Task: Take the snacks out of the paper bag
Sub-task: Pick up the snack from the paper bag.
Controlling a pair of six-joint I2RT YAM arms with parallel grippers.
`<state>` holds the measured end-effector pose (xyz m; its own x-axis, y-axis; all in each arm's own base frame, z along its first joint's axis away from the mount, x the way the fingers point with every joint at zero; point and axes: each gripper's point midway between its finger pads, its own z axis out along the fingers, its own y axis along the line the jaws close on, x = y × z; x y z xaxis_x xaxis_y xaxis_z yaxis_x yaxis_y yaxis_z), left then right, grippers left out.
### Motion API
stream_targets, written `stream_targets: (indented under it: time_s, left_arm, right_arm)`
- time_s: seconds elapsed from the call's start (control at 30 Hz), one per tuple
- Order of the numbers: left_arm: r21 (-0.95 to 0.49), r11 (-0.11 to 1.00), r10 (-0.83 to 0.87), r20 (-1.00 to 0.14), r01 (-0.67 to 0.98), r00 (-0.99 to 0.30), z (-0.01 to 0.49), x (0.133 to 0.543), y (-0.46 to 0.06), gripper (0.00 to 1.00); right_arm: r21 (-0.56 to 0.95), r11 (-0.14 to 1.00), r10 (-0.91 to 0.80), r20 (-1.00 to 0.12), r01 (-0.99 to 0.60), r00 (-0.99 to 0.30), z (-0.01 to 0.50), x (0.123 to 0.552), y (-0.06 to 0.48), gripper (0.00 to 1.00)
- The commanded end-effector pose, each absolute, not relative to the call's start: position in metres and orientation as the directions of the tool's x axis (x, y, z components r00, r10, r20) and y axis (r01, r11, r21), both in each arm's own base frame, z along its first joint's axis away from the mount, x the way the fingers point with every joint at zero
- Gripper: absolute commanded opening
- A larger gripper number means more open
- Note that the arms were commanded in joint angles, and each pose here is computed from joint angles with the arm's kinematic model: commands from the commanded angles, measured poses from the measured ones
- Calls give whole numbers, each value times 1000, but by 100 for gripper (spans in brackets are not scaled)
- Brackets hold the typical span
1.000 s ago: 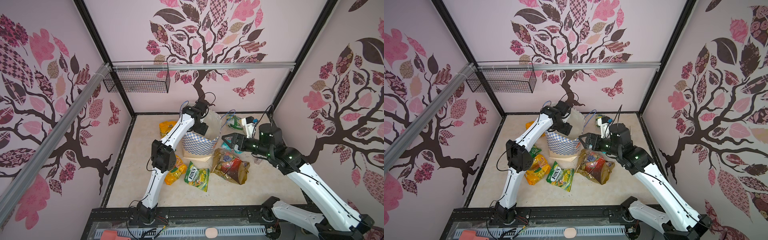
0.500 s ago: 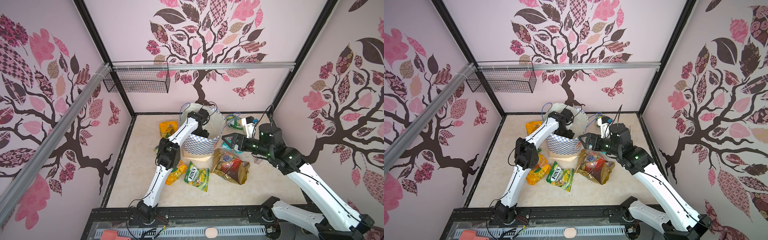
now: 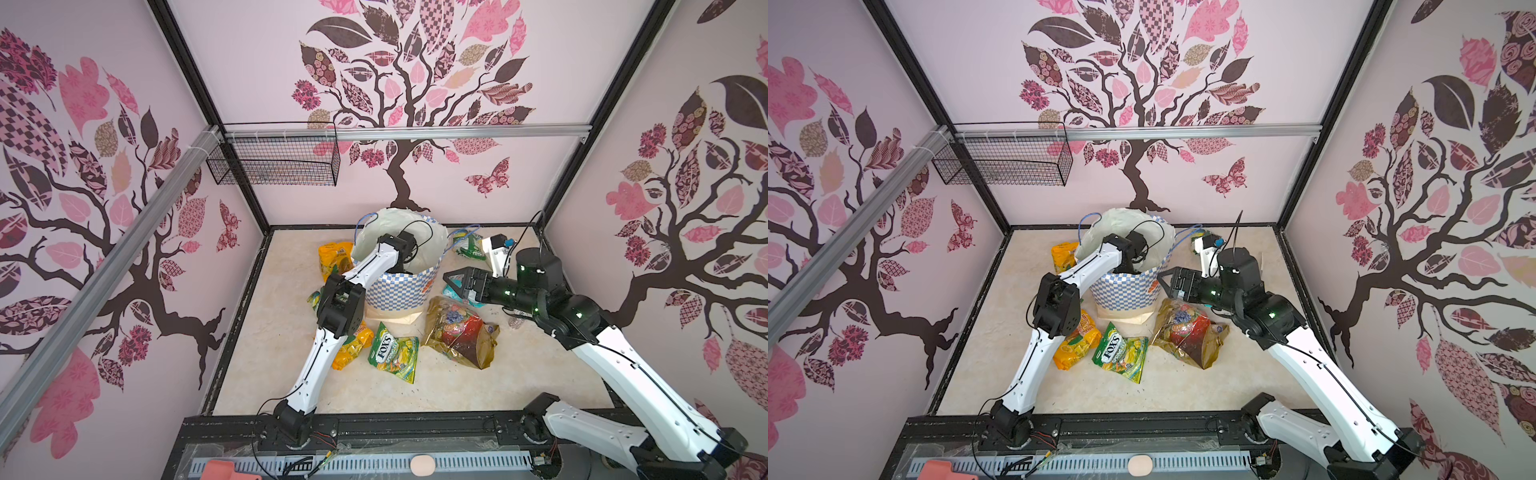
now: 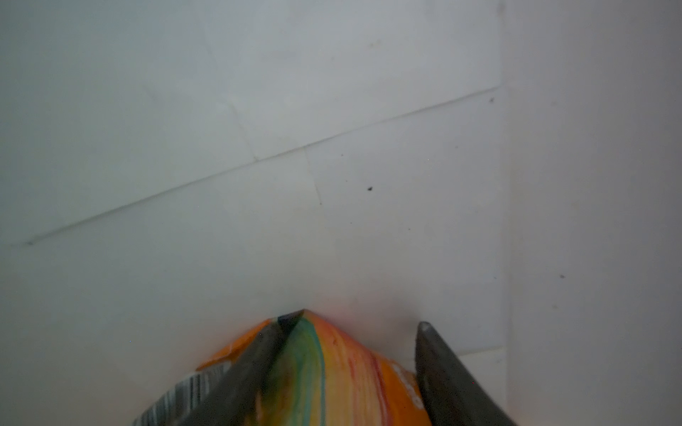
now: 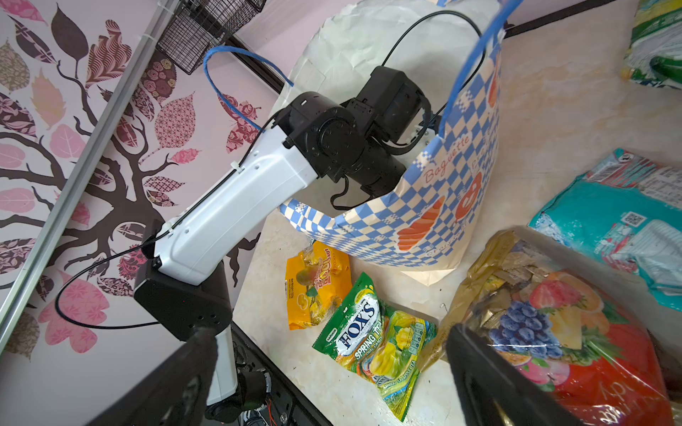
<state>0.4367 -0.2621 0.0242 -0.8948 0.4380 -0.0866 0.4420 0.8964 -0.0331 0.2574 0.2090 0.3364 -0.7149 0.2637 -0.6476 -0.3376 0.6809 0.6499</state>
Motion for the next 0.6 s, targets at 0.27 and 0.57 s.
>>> stream_targets:
  time_s: [0.27,0.57]
  left_arm:
    - [-17,903,424,-110,428,-899,39,439,-257,0]
    - [-9,903,418,-207,429,-885,81,447,-260,0]
  right_arm:
    - [657,672,274,-648,-340,-710,341,255,209,100]
    - [658,672,278,-649,-340,-708,342,255,208,100]
